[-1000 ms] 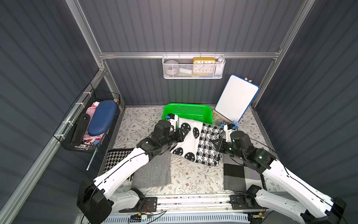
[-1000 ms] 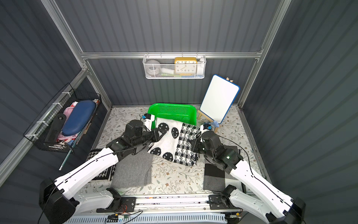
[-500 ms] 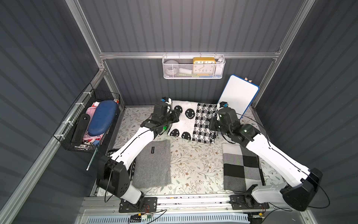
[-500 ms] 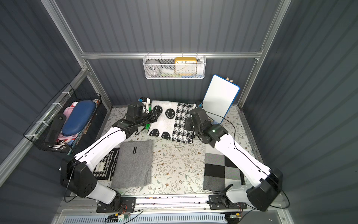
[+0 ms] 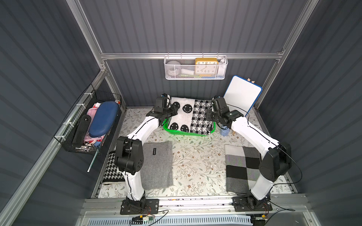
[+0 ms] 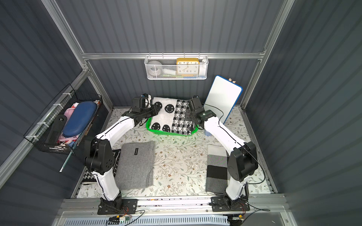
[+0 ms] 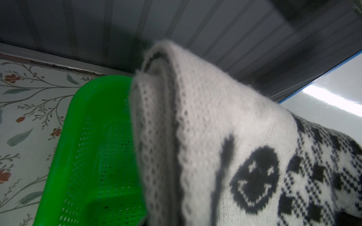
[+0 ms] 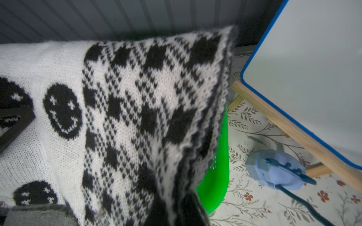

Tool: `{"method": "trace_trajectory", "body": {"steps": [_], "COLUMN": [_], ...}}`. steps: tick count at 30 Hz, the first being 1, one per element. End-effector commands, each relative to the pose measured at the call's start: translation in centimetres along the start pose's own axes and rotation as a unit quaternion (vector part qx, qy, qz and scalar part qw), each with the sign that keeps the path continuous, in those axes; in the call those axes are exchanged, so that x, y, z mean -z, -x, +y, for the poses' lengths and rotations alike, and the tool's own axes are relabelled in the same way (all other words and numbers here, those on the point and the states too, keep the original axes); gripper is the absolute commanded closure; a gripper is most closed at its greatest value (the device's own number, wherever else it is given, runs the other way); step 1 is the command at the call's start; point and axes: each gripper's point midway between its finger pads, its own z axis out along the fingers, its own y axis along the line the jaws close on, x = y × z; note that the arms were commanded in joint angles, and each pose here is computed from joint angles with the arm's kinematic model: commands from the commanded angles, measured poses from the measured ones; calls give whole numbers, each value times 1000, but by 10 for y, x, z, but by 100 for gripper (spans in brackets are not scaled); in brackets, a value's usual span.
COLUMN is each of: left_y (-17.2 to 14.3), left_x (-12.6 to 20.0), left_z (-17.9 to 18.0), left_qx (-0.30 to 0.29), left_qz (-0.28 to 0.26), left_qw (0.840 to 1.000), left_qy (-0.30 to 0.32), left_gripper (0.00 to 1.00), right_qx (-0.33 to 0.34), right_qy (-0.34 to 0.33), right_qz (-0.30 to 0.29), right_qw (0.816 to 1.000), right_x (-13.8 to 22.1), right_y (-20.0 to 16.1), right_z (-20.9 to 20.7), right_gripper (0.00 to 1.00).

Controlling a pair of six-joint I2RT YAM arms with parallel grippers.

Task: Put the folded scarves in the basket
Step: Place the scarf in the basket.

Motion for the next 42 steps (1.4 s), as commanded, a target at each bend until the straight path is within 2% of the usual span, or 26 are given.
{"method": "trace_trajectory", "body": {"steps": [1,9,13,19,29,38,42], "left_y": [29,26,14,0,-3,-11,-8], "left_x": [-5,-35,-50,-68,-77,-75,-76], "left_z": [4,17,38,57,65,85,90], "left_qx": [-17,-23,-20,-15,-16,-4,0], "left_qz": [-36,-26,-11,9,19,28,22], "left_qw": [999,999,999,998,997,994,994], "left_qy": [2,-1,34,53,67,108,107], "left_gripper": [100,100,100,100,100,99,97], "right_qx": [19,33,37,44,56,58,57], "right_qy": [-17,-34,-52,-72,-84,-96,-93], "right_qz": [1,25,36,63,93,108,115], "right_qw": [1000,999,997,994,990,988,987], "right_x": [-11,-52,-69,-95,-121,-135,-141], "right_y": [8,0,-8,-18,-29,-30,-31], "right_z": [-9,-17,-24,-32,-33,-36,-34], "right_gripper": [100,100,100,100,100,100,94]}}
